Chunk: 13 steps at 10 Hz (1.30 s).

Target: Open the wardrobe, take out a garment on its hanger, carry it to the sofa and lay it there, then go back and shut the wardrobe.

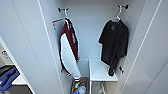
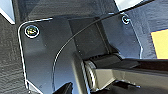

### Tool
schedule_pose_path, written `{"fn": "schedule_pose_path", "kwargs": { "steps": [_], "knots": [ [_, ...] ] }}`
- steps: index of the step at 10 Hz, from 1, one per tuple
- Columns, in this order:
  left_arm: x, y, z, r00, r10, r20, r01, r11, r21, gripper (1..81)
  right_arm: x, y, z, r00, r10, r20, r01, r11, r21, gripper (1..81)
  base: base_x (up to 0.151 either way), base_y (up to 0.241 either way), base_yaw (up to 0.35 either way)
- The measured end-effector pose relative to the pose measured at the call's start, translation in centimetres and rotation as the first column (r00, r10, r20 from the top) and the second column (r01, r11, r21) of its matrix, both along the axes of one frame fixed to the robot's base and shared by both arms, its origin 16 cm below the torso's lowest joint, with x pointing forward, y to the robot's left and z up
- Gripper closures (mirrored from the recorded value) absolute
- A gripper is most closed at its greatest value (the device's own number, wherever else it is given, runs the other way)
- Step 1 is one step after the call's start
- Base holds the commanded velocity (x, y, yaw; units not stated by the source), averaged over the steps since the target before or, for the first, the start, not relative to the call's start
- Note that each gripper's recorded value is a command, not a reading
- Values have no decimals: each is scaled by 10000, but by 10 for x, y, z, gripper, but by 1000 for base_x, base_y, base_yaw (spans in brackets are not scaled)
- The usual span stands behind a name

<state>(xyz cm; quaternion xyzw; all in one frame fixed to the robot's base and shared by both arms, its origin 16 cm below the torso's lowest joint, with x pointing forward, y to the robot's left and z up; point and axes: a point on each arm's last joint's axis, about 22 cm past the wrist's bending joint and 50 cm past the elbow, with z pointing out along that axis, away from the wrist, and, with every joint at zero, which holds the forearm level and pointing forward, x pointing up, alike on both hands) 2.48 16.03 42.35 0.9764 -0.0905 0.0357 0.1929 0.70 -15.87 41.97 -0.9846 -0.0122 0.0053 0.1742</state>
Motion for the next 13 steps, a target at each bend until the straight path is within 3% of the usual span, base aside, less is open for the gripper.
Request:
{"fn": "schedule_pose_path", "kwargs": {
  "steps": [5, 13],
  "knots": [
    [48, 3, 10, 9911, -28, 1328, 5, 9999, 172, 10, 61, 0, 11, 9887, -24, 1502, 25, 10000, 0, 10, 0, 0, 0],
    [45, 7, 10, 9885, -317, 1475, 277, 9992, 292, 10, 55, 18, 12, 9899, 35, 1414, -59, 9998, 163, 10, 0, 0, 0]
  ]
}}
